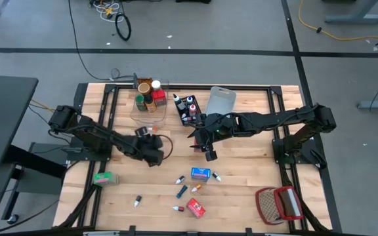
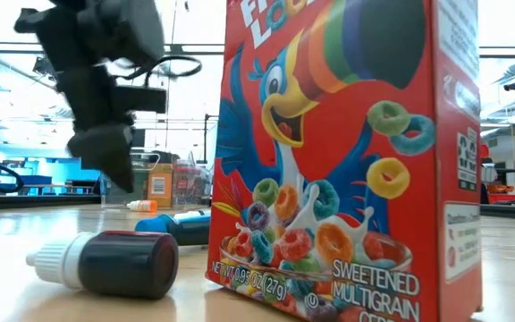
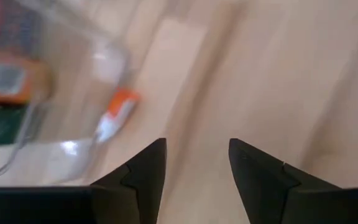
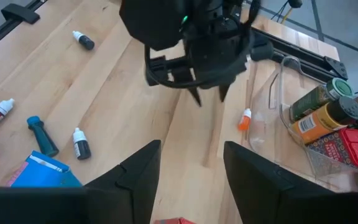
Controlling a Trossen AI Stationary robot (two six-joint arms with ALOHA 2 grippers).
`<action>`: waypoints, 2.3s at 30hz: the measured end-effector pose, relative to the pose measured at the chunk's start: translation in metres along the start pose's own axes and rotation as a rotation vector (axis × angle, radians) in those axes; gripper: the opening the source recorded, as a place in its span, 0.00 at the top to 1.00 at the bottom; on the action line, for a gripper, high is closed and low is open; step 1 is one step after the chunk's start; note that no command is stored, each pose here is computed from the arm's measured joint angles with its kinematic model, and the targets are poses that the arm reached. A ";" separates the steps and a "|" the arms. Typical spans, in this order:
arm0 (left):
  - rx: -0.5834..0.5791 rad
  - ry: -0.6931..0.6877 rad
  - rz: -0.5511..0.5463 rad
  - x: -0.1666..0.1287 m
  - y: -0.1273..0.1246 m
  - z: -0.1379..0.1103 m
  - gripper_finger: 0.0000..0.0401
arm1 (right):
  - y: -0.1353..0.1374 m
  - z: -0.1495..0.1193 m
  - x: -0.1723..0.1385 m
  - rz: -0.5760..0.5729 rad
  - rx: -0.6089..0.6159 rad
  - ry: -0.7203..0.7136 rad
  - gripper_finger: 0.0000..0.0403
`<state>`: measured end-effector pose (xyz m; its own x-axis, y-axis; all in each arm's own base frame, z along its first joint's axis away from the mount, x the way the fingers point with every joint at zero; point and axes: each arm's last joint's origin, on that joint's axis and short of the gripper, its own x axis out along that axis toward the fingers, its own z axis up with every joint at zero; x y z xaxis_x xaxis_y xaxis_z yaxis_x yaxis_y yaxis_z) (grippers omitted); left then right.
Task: Pick & Place Kitchen Items
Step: Put the left yellow food coloring bottle into the black bin, then put the top yellow food coloring bottle into the black bin
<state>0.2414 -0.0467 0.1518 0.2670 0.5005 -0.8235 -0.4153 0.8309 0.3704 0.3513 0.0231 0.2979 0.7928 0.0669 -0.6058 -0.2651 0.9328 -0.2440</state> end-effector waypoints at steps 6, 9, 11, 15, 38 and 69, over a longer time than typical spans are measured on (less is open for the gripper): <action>0.057 0.001 0.099 0.019 0.008 -0.023 0.54 | -0.001 0.003 0.000 -0.009 0.000 -0.026 0.53; 0.059 0.008 0.110 0.031 0.016 -0.028 0.53 | -0.001 0.003 0.000 -0.012 0.000 -0.034 0.53; 0.058 -0.007 0.117 0.038 0.019 -0.030 0.53 | -0.001 0.003 0.000 -0.012 -0.004 -0.034 0.53; 0.036 -0.089 0.135 0.045 0.022 -0.025 0.53 | -0.001 0.003 0.000 -0.012 -0.004 -0.034 0.53; 0.122 -0.028 0.073 0.063 0.049 -0.009 0.54 | -0.001 0.003 0.000 -0.013 -0.019 -0.035 0.53; 0.168 -0.017 -0.039 0.030 0.024 0.014 0.60 | -0.001 0.003 0.000 -0.012 -0.027 -0.032 0.53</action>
<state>0.2518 -0.0080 0.1422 0.2952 0.4700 -0.8319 -0.2534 0.8780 0.4061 0.3533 0.0232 0.3006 0.8133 0.0678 -0.5779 -0.2699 0.9238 -0.2714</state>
